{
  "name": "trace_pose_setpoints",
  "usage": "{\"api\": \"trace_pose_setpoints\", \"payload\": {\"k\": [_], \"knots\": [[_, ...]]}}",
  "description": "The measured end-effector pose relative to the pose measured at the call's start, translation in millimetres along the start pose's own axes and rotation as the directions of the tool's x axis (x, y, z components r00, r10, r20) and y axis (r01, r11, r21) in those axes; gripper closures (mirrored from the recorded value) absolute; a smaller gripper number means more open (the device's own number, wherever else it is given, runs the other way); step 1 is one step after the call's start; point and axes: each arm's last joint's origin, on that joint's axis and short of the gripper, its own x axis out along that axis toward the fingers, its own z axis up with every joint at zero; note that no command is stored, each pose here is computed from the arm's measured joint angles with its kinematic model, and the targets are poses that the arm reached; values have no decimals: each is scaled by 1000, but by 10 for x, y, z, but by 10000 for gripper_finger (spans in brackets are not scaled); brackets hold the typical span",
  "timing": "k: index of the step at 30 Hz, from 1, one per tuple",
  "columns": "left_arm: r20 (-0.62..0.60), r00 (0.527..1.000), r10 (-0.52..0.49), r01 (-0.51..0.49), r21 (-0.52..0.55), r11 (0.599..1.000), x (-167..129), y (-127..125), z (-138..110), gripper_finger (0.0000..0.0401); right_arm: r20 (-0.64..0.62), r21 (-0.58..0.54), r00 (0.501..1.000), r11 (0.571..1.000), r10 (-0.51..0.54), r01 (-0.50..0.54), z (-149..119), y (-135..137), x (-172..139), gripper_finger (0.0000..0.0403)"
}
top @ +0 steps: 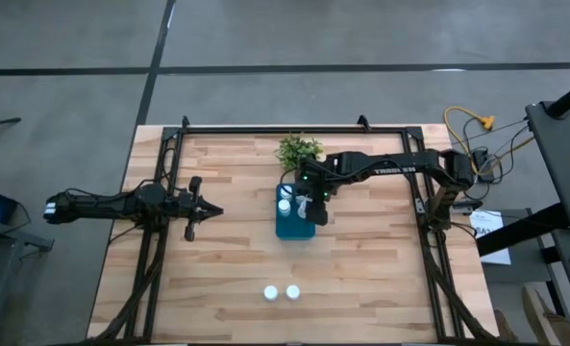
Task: Pick and place pill bottles into a basket
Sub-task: Put the white pill bottle into the blue bin
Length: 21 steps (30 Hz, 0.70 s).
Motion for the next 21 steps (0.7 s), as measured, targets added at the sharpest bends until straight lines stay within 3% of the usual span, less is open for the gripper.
{"api": "trace_pose_setpoints", "payload": {"k": [10,21], "knots": [[0,1000,0,0,0,1000,0,0,-1,390,3,7,1000,1000,-2,2,5,-40,1,256],[-5,1000,-1,1,0,1000,1,0,-6,390,-29,9,999,1000,15,-15,66,-146,202,256]]}}
